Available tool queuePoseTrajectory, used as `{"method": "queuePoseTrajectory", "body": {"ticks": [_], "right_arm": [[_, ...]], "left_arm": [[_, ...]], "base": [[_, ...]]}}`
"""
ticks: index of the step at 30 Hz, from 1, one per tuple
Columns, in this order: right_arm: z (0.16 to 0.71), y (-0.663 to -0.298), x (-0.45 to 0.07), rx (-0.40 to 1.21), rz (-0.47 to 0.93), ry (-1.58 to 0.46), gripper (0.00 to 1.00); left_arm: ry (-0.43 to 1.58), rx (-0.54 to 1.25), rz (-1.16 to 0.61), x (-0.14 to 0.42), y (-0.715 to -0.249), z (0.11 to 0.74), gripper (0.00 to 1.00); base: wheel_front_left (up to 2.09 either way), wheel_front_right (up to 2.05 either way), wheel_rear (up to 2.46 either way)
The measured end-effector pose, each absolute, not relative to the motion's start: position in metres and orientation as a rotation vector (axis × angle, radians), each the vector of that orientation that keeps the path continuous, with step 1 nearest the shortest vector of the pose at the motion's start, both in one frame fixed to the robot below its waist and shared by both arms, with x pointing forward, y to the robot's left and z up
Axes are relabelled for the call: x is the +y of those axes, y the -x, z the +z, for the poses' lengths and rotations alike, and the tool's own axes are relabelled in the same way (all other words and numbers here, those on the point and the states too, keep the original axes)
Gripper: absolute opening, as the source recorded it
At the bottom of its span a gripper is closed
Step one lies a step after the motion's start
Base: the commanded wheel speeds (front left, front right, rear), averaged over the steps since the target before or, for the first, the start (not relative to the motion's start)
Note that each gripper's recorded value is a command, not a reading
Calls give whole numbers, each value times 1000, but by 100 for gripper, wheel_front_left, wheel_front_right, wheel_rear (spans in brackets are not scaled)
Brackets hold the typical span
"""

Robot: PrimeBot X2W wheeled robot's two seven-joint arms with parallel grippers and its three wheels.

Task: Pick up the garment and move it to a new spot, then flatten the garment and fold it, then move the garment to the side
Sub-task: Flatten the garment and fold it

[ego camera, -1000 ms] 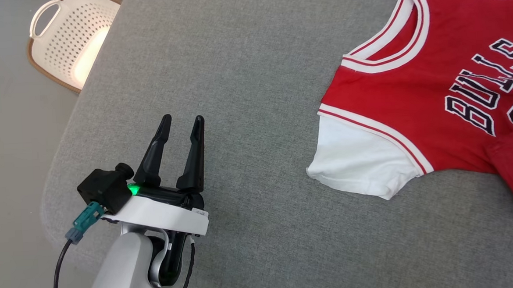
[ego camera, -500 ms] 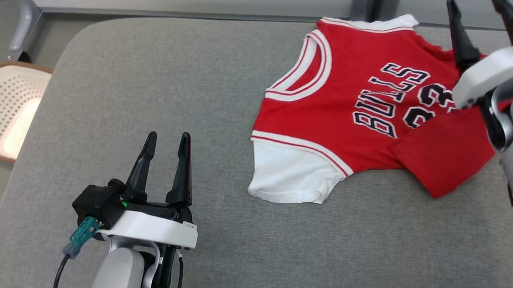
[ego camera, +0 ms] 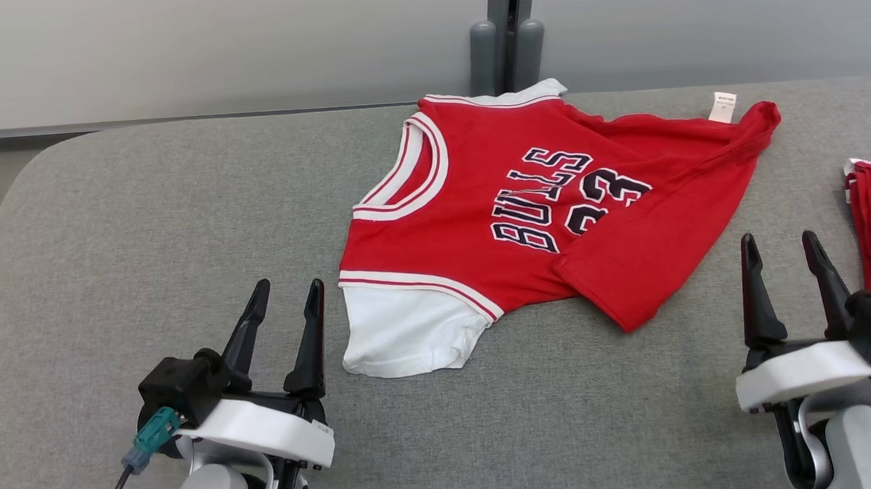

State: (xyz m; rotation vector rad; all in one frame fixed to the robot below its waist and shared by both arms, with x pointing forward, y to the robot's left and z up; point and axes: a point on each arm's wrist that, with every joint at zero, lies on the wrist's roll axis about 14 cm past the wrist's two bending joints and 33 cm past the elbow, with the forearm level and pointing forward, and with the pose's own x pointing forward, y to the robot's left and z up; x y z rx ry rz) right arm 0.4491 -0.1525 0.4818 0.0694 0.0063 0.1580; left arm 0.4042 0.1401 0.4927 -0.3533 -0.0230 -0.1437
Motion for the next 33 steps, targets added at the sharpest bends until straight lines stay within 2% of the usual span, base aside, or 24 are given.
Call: {"method": "queuePoseTrajectory", "body": {"ticks": [4, 10, 15, 19, 27, 28, 29, 30, 33], "right_arm": [[480, -430, -162, 3, 117, -77, 100], [490, -431, -165, -33, 100, -79, 100], [487, -432, -167, -24, 93, -73, 100], [481, -432, -171, -7, 82, -73, 100], [470, -432, -175, 21, 68, -83, 100], [469, -432, -176, 23, 67, -83, 100], [468, -432, -176, 25, 67, -84, 100], [467, -433, -176, 28, 67, -85, 100], [466, -435, -170, 29, 83, -87, 100]], "left_arm": [[363, 9, -169, 129, -401, 484, 100], [360, 82, -226, 108, -398, 464, 100], [285, 223, -281, 97, -392, 424, 100], [242, 340, -256, 102, -393, 394, 100], [214, 448, -259, 101, -396, 368, 100], [213, 453, -262, 100, -397, 367, 89], [216, 453, -269, 98, -398, 367, 52], [221, 455, -275, 96, -399, 367, 0], [232, 447, -283, 94, -399, 369, 0]], "base": [[0, 0, 0], [0, 0, 0], [0, 0, 0], [0, 0, 0], [0, 0, 0], [0, 0, 0], [0, 0, 0], [0, 0, 0], [0, 0, 0]]}}
